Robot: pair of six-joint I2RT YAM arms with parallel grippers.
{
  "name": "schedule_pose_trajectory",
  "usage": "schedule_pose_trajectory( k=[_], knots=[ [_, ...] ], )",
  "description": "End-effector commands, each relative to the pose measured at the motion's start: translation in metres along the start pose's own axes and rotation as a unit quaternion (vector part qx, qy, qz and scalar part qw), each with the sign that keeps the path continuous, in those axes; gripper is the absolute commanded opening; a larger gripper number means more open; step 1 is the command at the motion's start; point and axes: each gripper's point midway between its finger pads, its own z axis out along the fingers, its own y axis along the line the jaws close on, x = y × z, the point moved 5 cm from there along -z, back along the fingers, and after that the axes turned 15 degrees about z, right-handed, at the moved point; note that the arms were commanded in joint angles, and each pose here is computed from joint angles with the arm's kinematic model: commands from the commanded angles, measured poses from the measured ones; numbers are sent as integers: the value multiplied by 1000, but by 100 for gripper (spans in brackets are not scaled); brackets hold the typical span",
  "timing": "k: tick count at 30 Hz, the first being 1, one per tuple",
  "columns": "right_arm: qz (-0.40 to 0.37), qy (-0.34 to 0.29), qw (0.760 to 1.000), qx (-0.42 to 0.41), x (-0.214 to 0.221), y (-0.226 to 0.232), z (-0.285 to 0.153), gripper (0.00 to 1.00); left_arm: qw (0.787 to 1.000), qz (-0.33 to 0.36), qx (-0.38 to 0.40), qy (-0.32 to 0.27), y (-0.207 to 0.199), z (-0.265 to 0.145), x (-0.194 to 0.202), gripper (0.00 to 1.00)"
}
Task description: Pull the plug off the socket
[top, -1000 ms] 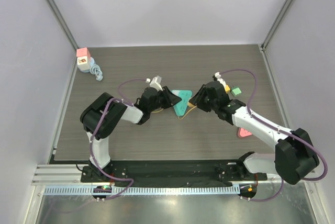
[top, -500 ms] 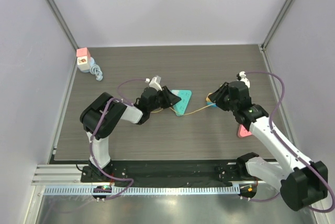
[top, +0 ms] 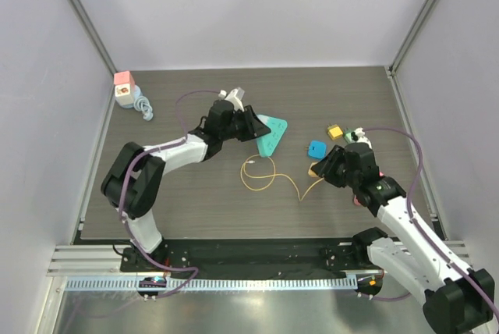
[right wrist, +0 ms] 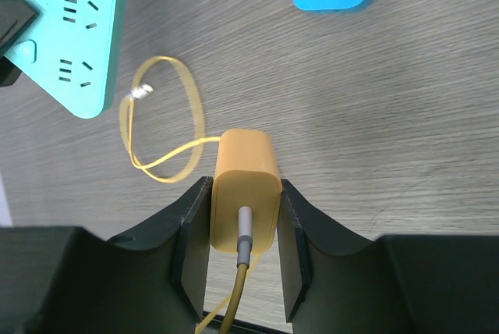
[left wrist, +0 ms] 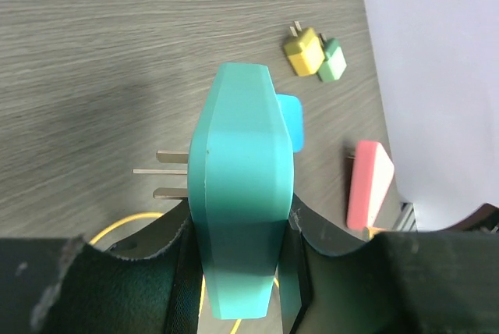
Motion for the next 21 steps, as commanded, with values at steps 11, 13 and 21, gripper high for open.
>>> schedule_pose_trajectory(
  k=[11,13,21],
  knots=[
    [-1,-66,997,-32,-25,21,3,1,998,60,-19,-26,-45,-71,-43,0],
    [5,-52,998,-33,-23,22,20,1,997,63,-21,-25,-46,-82,-40,0],
    [9,-16,997,-70,-21,39,78,3,995,85,-52,-7,-32,-114,-29,0]
  ],
)
